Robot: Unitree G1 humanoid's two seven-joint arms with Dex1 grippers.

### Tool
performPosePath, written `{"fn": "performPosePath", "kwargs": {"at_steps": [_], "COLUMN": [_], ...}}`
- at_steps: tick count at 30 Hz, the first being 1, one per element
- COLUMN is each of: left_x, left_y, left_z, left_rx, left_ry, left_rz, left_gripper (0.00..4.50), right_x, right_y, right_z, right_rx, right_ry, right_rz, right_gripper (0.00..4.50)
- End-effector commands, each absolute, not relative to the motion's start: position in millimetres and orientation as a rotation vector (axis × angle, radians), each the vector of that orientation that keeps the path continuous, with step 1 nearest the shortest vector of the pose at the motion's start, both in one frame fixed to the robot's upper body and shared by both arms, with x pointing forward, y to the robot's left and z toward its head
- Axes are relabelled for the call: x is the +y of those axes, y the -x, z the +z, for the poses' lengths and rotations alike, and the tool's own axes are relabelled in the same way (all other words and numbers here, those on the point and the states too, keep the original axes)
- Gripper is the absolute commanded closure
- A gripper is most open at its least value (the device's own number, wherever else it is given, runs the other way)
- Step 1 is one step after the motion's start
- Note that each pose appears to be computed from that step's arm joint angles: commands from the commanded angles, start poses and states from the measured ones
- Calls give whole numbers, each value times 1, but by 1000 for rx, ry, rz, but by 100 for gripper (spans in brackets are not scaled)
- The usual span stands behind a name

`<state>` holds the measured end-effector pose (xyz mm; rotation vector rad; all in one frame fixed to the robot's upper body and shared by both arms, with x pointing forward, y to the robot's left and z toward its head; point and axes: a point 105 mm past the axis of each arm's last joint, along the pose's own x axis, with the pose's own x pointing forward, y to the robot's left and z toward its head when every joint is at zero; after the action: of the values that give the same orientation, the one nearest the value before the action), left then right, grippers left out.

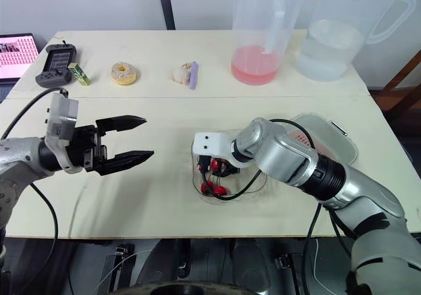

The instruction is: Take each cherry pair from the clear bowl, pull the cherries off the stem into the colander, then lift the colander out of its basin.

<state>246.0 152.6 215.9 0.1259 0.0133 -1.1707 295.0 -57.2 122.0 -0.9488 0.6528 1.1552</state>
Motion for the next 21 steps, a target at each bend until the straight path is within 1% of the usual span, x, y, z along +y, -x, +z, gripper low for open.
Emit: {"fn": "performPosePath", "kwargs": {"at_steps": [1,5,8,11,14,17,21], "left_x": [147,147,147,147,145,144,140], "left_y": [-243,-244,-246,-248,-251,-255,-258], "left_z": [222,223,224,223,222,221,221], "left_rx": [-10,-12,-13,-12,-13,-17,-21], "left_ry": [-160,-162,-159,-157,-155,-155,-157], "left_rz": [-1196,-1200,-1206,-1214,-1229,-1243,-1265], "left_gripper": [0,0,0,0,0,0,0], "right_x": [-55,-55,-58,-61,-64,-66,-69], "right_y": [-295,-295,-294,-287,-280,-274,-269], "right_z": [132,138,153,171,180,181,170], "right_rx": [607,584,550,512,495,497,534], "right_ry": [957,978,975,962,939,903,880], "right_rz": [1144,1139,1144,1167,1184,1196,1208], "right_gripper": [358,358,358,358,358,358,358]}}
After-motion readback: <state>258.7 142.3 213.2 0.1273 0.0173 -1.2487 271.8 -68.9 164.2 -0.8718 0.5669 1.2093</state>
